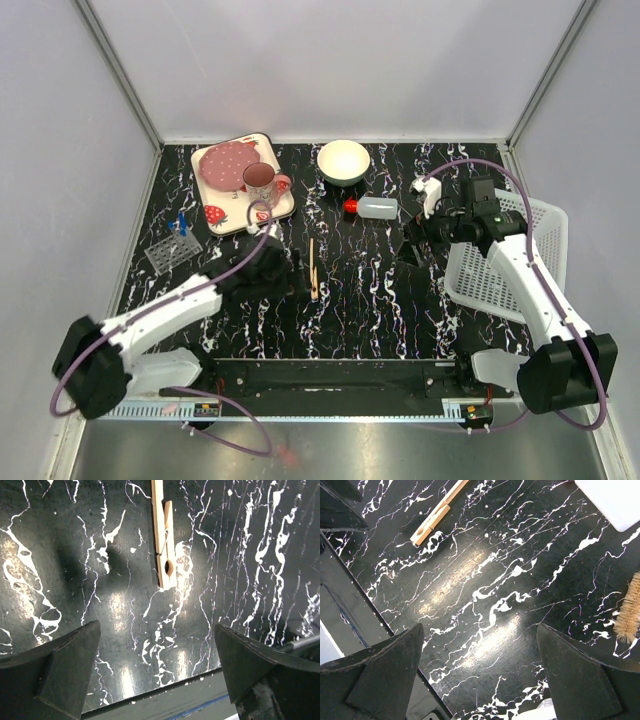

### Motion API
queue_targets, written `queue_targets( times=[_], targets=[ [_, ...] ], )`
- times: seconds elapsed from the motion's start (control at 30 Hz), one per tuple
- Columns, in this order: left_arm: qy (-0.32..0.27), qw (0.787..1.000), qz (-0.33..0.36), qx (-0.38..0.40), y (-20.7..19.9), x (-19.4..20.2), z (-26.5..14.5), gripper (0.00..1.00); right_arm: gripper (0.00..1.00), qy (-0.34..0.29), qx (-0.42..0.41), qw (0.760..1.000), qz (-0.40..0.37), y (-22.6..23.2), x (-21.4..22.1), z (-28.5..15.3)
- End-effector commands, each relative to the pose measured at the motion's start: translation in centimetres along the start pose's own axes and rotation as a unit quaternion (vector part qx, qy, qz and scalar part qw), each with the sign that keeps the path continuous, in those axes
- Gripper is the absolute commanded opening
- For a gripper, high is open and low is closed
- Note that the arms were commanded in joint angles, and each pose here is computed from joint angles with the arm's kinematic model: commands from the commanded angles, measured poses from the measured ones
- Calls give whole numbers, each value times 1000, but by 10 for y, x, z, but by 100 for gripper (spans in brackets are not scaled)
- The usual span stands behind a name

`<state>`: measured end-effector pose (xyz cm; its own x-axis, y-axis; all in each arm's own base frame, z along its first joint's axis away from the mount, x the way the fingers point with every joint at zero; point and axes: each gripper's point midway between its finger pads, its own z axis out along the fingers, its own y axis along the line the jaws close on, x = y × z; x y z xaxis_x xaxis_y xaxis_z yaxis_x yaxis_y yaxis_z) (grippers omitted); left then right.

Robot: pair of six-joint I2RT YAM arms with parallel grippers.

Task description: Organize the chemistry lab equipment

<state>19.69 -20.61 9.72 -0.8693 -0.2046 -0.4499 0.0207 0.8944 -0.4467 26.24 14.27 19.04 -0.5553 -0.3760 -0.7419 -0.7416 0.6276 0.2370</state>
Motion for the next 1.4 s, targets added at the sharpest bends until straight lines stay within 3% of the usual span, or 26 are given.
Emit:
queue_targets(
  times=[0.0,0.33,0.67,1.37],
  targets=[
    [-42,996,-8,-80,-10,-25,9,99,100,-15,-7,1000,12,-1,-10,-5],
    [3,991,51,-127,-41,-21,59,99,100,-20,-10,1000,14,-1,-3,-3],
    [22,982,74,-173,-35,-18,94,99,100,-19,-19,999,19,-3,-2,1],
    [35,974,100,-200,-29,-17,115,93,100,-22,-22,999,20,-1,1,0]
  ],
)
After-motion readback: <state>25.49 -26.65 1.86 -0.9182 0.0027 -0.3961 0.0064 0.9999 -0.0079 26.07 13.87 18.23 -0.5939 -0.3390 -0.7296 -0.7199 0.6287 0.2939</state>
